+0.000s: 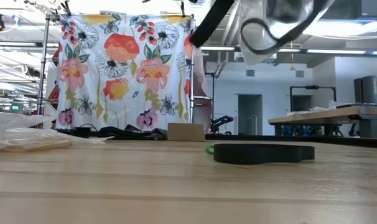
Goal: Sort rubber bands
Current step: Put the black rubber band into the transparent zip bag
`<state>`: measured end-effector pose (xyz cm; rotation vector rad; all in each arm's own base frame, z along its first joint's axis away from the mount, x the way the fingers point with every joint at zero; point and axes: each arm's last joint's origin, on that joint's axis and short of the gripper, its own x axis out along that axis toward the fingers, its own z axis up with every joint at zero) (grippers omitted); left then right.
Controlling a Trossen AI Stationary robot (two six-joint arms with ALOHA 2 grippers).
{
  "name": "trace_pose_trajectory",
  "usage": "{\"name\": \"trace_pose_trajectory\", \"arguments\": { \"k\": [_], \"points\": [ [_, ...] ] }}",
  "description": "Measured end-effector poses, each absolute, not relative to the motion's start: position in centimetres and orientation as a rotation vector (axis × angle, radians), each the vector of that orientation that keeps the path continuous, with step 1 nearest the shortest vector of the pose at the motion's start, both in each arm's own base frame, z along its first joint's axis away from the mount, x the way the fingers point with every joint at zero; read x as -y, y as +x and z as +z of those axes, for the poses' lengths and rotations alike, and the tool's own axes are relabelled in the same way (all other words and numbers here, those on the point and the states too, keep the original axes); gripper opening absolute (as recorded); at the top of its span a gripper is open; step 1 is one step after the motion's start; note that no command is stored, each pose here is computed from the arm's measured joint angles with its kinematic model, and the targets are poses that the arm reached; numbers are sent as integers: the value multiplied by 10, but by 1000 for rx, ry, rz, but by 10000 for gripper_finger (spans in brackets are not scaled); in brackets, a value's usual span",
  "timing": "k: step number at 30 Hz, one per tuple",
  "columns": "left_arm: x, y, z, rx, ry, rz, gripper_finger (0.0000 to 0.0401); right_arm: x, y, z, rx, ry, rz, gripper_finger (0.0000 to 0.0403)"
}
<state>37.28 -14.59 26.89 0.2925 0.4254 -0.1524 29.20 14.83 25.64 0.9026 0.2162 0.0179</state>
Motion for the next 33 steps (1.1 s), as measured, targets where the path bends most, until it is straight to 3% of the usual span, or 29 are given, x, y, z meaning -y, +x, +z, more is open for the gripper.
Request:
{"name": "trace_pose_trajectory", "arguments": {
  "k": [10, 23, 33],
  "points": [
    [148, 366, 259, -547, 257, -200, 0, -149, 295, 266, -162, 874, 9, 0],
    [148, 354, 245, -719, 196, -82, 0, -149, 297, 274, -390, 759, -118, 0],
    [173, 331, 263, -729, 315, 212, 0, -148, 296, 279, -452, 711, -154, 0]
  ]
}}
